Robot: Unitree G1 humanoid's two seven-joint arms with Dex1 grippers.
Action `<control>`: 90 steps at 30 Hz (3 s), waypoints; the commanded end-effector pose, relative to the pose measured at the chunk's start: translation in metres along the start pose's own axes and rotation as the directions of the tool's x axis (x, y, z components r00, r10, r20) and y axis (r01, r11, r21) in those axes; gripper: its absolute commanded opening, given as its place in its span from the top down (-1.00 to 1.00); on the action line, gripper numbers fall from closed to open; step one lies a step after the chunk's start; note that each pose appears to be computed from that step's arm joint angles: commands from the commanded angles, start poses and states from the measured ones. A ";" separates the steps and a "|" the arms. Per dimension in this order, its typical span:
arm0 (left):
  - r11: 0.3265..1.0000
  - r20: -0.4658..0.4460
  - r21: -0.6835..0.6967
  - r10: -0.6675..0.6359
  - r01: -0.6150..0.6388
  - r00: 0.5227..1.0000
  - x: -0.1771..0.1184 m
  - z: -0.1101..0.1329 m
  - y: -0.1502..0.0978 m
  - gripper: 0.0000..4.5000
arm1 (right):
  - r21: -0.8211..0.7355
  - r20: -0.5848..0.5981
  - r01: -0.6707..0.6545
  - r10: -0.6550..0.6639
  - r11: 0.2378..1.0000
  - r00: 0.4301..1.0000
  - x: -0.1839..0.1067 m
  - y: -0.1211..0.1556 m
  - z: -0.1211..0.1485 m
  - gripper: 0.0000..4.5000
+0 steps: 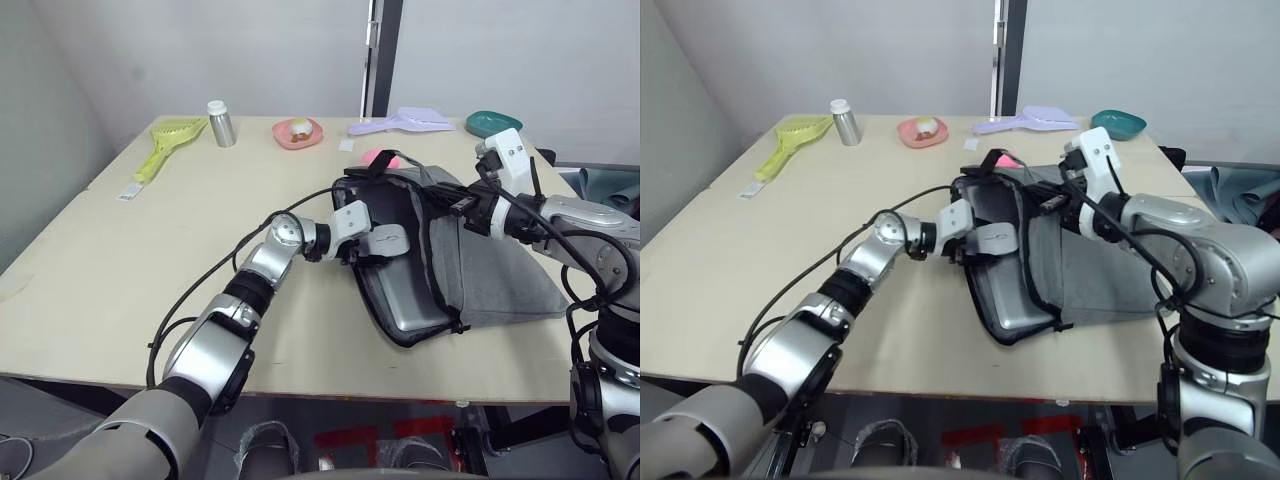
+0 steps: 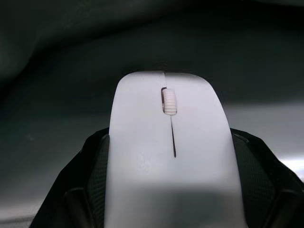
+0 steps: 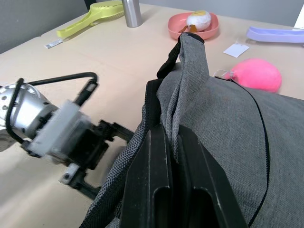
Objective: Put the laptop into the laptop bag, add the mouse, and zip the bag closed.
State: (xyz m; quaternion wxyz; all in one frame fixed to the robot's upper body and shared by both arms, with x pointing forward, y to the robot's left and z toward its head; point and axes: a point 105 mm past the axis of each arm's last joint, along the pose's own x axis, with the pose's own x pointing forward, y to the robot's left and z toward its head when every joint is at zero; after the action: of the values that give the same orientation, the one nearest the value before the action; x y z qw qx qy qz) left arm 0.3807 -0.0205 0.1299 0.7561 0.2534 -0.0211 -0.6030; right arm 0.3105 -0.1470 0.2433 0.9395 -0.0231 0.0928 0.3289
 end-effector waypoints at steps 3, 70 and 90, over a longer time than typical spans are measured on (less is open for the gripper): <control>0.998 -0.025 0.050 0.049 -0.048 0.998 0.019 0.006 0.006 -0.27 | -0.060 0.093 -0.016 0.022 0.998 0.995 -0.004 0.010 0.020 0.98; 0.900 -0.028 -0.394 0.192 -0.187 0.981 -0.251 -0.002 0.066 -1.00 | -0.214 -0.308 -0.585 0.514 0.782 0.801 0.011 0.080 -0.065 0.07; 0.546 -0.132 -0.764 0.391 -0.345 0.911 -0.122 -0.036 0.097 -1.00 | 0.012 -0.035 0.021 -0.021 1.000 0.999 -0.121 0.028 -0.061 -0.98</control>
State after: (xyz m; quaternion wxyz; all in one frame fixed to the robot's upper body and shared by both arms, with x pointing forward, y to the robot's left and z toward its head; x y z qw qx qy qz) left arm 0.4418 0.1243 0.1560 0.8941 -0.1140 0.1854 -0.3913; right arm 0.1981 -0.2061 0.1950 0.9320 -0.0056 0.1443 0.3325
